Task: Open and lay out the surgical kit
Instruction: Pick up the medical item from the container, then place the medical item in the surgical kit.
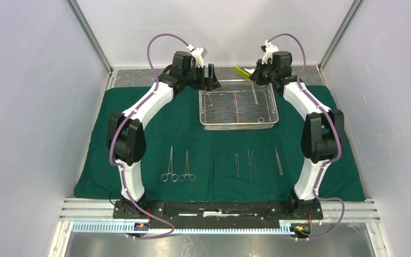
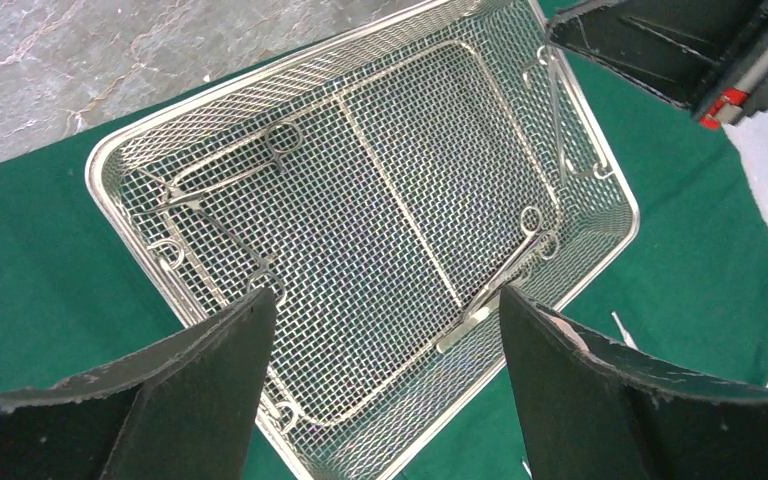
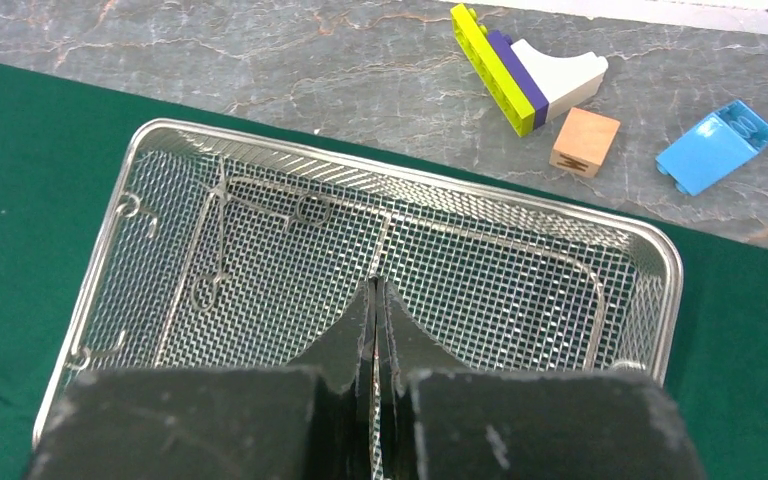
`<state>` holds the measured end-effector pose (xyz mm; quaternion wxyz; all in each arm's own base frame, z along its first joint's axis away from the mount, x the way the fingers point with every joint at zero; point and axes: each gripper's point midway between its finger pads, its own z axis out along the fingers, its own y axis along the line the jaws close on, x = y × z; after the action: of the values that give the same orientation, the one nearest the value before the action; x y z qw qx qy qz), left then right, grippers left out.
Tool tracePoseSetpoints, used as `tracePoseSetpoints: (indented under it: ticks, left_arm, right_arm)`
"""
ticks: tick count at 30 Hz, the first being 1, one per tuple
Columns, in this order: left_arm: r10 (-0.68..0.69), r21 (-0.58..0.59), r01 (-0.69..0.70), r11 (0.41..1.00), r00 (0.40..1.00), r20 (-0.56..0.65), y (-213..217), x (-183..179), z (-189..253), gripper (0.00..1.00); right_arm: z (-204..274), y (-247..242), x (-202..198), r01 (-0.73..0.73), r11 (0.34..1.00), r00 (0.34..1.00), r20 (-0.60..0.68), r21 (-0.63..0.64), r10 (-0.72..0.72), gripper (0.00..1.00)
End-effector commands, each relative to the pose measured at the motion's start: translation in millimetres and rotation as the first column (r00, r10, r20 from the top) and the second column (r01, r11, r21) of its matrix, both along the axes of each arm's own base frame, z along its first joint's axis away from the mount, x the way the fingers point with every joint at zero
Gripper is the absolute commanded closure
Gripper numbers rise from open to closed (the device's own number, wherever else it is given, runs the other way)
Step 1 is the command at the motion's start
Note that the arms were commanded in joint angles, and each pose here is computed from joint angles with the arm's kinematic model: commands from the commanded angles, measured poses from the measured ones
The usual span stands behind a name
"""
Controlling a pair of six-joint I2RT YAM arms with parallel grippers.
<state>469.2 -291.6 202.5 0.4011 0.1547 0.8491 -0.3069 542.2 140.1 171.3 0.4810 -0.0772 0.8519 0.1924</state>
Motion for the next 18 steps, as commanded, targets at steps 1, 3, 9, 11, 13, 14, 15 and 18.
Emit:
tracePoseSetpoints:
  ticks: [1, 3, 9, 11, 13, 14, 15, 18]
  left_arm:
    - [-0.014, -0.062, 0.013, 0.998, 1.0, -0.021, -10, -7, 23, 0.12]
    - [-0.006, -0.042, 0.005, 0.999, 1.0, -0.016, -5, -9, 25, 0.12]
    - [0.03, 0.04, -0.032, 0.999, 0.998, 0.05, 16, -15, 35, 0.11]
    - [0.043, 0.072, -0.049, 0.996, 0.996, 0.081, 24, -16, 38, 0.11]
    - [0.053, 0.101, -0.063, 0.993, 0.993, 0.102, 32, -19, 40, 0.11]
    - [0.059, 0.116, -0.072, 0.991, 0.992, 0.113, 36, -20, 41, 0.11]
    - [0.062, 0.126, -0.077, 0.989, 0.991, 0.121, 39, -22, 43, 0.1]
    - [0.075, 0.157, -0.096, 0.983, 0.988, 0.137, 49, -27, 41, 0.1]
  right_arm:
    - [52, -6, -21, 0.011, 1.0, 0.996, 0.089, -0.002, -0.011, 1.0]
    - [56, -11, -31, 0.016, 0.999, 0.996, 0.086, -0.031, -0.014, 1.0]
    - [57, -39, -76, 0.059, 0.991, 0.998, 0.043, -0.12, -0.054, 1.0]
    - [53, -49, -95, 0.068, 0.987, 0.997, 0.033, -0.144, -0.064, 1.0]
    - [43, -61, -116, 0.08, 0.981, 0.997, 0.007, -0.175, -0.08, 1.0]
    - [32, -67, -128, 0.082, 0.978, 0.996, -0.018, -0.19, -0.088, 1.0]
    - [27, -73, -139, 0.084, 0.976, 0.995, -0.032, -0.201, -0.092, 1.0]
    - [-2, -86, -172, 0.083, 0.971, 0.989, -0.101, -0.223, -0.107, 1.0]
